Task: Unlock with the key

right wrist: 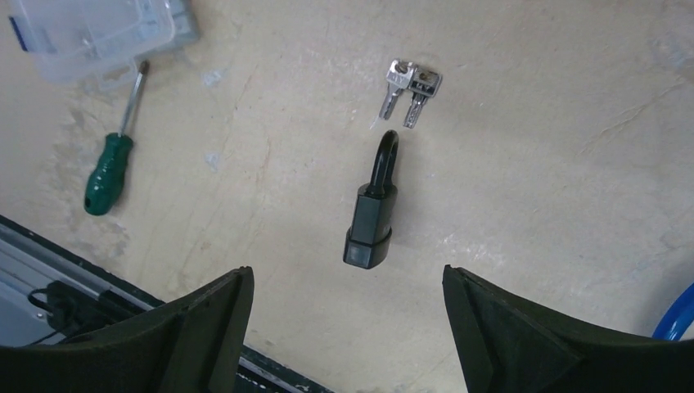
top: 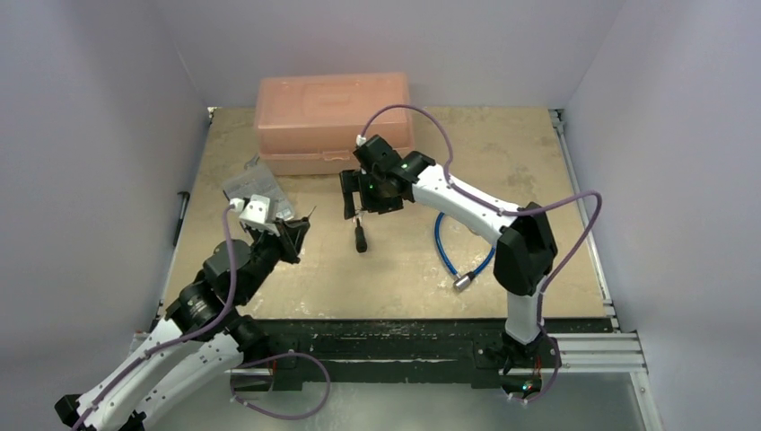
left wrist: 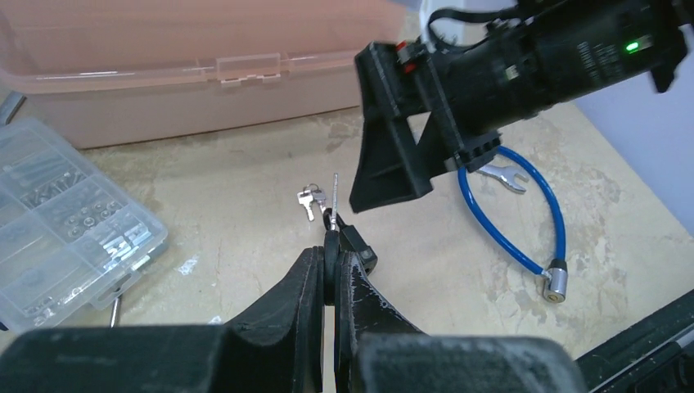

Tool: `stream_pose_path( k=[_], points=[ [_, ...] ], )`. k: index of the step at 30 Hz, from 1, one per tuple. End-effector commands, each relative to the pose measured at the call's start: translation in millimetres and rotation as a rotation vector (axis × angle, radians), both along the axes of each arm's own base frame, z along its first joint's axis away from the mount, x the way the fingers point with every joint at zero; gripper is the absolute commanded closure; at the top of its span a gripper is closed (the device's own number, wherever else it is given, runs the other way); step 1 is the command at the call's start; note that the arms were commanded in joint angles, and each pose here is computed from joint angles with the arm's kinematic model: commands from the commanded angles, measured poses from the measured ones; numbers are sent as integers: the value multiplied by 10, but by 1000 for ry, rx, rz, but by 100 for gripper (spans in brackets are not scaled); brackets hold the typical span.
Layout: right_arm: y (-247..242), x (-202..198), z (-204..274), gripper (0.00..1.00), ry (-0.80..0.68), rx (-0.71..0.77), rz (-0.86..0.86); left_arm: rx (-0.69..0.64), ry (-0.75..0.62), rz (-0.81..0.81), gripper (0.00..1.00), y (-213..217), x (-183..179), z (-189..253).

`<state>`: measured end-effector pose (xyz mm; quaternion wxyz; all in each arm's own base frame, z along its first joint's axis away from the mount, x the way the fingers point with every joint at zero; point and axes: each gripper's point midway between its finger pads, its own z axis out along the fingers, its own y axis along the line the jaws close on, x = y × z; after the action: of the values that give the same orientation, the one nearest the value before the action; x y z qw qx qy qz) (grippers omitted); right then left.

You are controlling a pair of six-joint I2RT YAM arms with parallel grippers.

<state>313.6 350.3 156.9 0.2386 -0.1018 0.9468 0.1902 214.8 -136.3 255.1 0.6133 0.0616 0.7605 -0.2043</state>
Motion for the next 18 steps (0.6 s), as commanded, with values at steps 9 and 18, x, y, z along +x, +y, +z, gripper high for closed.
stream_pose_path(
  k=[9, 18],
  points=[
    [153, -43, -341, 11, 46, -141, 42, 23, -35, -17, 100, 31, -27, 57],
    [233, -43, -652, 19, 86, -182, 9, 25, -42, -14, 100, 51, -38, 69]
  ],
)
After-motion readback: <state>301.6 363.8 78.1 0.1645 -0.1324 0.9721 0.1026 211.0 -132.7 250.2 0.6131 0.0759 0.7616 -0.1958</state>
